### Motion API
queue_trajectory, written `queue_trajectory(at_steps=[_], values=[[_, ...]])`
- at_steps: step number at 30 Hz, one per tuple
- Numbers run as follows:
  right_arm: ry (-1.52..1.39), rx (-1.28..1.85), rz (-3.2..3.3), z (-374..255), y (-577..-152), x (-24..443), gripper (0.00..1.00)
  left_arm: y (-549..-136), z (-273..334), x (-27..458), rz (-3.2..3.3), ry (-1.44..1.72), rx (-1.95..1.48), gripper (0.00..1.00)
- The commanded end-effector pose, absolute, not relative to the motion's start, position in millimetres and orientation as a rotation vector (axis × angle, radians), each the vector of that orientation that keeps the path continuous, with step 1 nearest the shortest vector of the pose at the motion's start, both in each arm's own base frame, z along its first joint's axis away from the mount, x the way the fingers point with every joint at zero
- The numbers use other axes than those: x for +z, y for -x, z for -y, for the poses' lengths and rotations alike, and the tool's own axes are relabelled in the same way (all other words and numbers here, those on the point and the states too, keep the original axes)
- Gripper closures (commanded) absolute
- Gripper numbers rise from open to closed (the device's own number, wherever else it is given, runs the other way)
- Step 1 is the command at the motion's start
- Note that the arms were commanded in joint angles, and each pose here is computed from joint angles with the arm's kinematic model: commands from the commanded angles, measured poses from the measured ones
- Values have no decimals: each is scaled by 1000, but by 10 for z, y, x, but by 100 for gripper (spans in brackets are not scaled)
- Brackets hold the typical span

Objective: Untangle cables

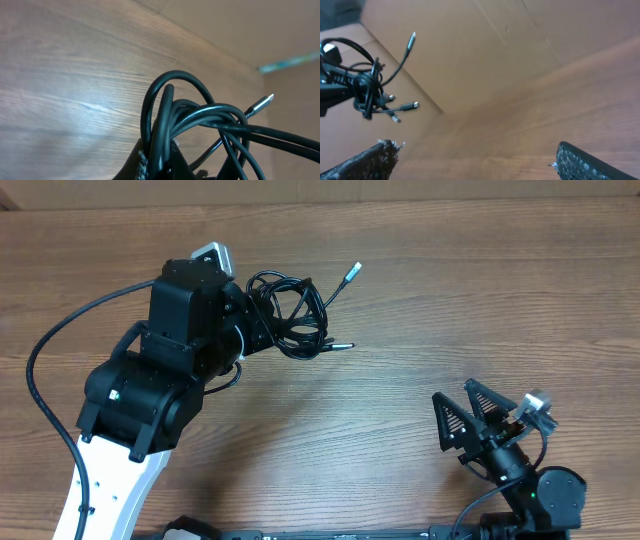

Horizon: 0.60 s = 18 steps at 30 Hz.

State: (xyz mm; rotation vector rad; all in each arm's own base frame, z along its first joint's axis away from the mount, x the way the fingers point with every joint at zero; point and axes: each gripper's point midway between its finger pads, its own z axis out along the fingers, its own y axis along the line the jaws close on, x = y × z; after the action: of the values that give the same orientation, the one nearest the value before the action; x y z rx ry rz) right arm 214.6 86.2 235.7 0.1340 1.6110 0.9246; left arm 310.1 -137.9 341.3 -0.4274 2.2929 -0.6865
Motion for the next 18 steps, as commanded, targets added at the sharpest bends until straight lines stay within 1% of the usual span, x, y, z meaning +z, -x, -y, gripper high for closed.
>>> queue_trajectory(at_steps=[1, 7, 13, 18], values=[[-147, 947, -1650, -885, -2125, 2629, 0, -3105, 1440, 3517, -2258, 634, -819, 96], [-208, 916, -1894, -901, -2186, 2746, 0, -3104, 1586, 3435, -2306, 723, -926, 96], [-175, 1053, -2037, -1107, -2209, 2842, 0, -3126, 1783, 3305, -2372, 685, -944, 96], [-120, 1089, -2048, -1177, -2201, 2873, 0, -3174, 2161, 3326, -2368, 574, -1006, 96]])
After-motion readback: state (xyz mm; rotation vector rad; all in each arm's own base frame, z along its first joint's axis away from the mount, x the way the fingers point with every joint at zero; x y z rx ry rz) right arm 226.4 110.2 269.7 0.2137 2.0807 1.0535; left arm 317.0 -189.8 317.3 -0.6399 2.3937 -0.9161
